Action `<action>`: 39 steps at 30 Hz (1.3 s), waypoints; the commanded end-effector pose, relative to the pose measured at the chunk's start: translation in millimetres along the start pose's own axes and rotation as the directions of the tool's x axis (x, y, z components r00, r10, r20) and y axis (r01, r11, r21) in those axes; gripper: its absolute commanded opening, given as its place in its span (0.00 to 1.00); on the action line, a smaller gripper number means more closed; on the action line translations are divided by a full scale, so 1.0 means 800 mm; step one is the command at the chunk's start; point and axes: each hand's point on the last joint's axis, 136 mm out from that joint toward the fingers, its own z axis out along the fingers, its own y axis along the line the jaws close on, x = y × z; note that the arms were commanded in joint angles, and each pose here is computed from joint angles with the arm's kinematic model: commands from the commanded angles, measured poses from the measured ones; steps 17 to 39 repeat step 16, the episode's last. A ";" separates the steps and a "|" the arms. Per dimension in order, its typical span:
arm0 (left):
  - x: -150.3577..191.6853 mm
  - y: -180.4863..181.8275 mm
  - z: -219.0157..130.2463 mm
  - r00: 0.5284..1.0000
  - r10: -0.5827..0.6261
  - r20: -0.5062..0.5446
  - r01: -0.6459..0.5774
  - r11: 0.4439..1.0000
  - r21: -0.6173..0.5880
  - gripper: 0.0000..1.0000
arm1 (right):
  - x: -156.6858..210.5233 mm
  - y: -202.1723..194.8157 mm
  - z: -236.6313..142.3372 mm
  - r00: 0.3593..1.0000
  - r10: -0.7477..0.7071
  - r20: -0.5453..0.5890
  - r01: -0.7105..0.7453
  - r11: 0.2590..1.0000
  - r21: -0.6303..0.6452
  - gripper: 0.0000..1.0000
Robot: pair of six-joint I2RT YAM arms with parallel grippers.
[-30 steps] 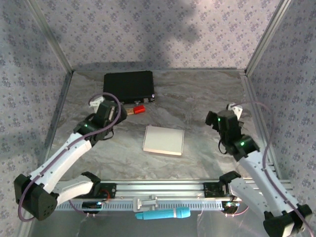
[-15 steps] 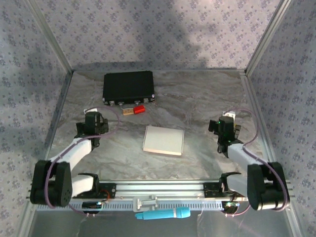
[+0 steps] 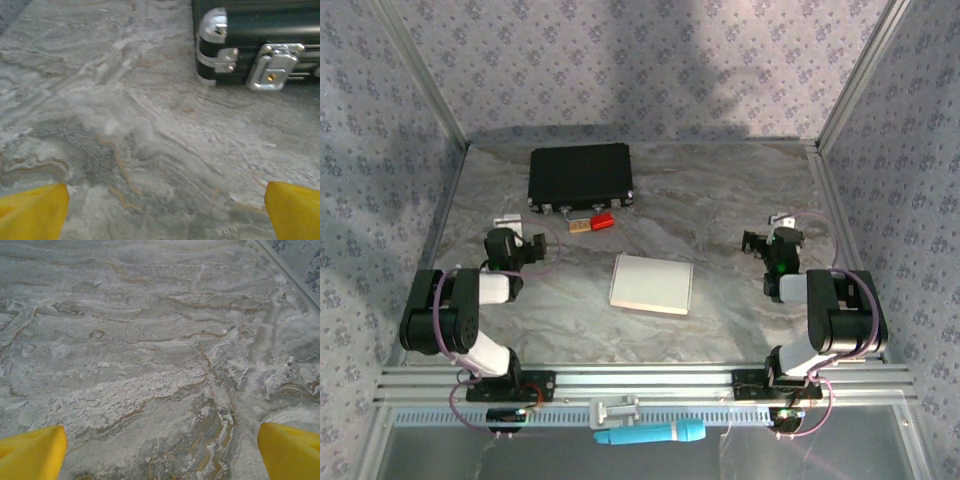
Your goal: Fold the paper box
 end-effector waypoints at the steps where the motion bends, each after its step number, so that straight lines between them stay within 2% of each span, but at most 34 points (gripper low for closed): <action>1: -0.041 -0.006 0.001 0.994 -0.039 0.107 0.031 0.997 0.075 1.00 | -0.028 0.005 0.000 0.996 -0.028 0.089 0.028 1.000 0.002 0.99; 39: -0.041 -0.006 0.001 0.993 -0.032 0.113 0.024 0.997 0.069 1.00 | -0.026 0.007 -0.001 0.996 -0.032 0.085 0.033 0.999 -0.001 0.99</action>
